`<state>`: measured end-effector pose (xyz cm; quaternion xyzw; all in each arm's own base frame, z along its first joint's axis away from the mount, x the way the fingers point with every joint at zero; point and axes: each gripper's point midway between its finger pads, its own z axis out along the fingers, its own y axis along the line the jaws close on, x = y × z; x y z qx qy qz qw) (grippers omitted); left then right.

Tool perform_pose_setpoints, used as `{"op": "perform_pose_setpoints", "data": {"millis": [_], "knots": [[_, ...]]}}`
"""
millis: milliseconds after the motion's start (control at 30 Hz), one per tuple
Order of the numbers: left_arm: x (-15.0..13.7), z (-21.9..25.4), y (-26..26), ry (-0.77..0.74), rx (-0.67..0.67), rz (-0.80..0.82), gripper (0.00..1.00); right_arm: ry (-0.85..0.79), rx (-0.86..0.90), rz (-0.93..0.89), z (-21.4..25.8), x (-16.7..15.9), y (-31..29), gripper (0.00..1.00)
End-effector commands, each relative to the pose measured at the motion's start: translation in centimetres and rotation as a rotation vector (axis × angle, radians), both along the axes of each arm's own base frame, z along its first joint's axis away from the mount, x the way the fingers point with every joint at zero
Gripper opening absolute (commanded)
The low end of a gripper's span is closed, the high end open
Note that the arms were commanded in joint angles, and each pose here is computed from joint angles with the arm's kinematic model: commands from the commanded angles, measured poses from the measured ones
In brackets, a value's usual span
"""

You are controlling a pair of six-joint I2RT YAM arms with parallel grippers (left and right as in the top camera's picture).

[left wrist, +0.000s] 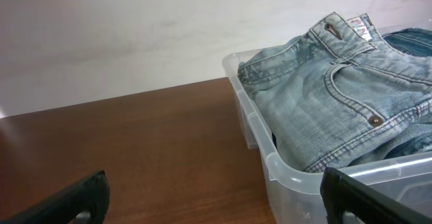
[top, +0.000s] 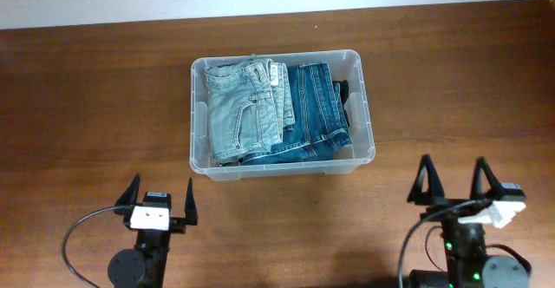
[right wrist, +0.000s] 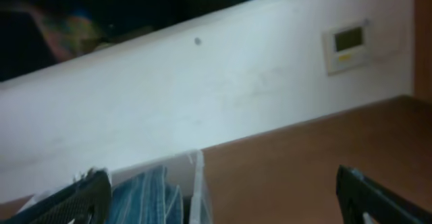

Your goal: Pack container

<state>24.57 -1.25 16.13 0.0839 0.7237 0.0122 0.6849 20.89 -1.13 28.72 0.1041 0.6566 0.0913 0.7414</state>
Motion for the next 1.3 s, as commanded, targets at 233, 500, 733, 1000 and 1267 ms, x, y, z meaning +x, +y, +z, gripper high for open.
{"op": "perform_pose_setpoints", "data": {"millis": [233, 500, 733, 1000, 1267], "knots": [[0.0, 0.0, 0.2, -0.003, 0.02, 0.008, 0.99, -0.18, -0.014, 0.063, -1.4, 1.9, 1.2, 0.99], [0.0, 0.0, 0.2, -0.003, 0.02, 0.008, 0.99, -0.139, -0.003, 0.108, -4.5, 2.8, 2.3, 0.98], [0.0, 0.0, 0.2, -0.003, 0.02, 0.008, 0.99, -0.111, -0.007, 0.117, -5.7, 3.1, 2.7, 0.98], [0.0, 0.0, 0.2, -0.003, 0.02, 0.008, 0.99, -0.065, -0.002, 0.095, -6.8, 3.4, 2.3, 0.98], [0.0, 0.0, 0.2, -0.003, 0.02, 0.008, 0.99, 0.14, 0.004, 0.095, -11.8, 3.8, 2.3, 0.99]]}}
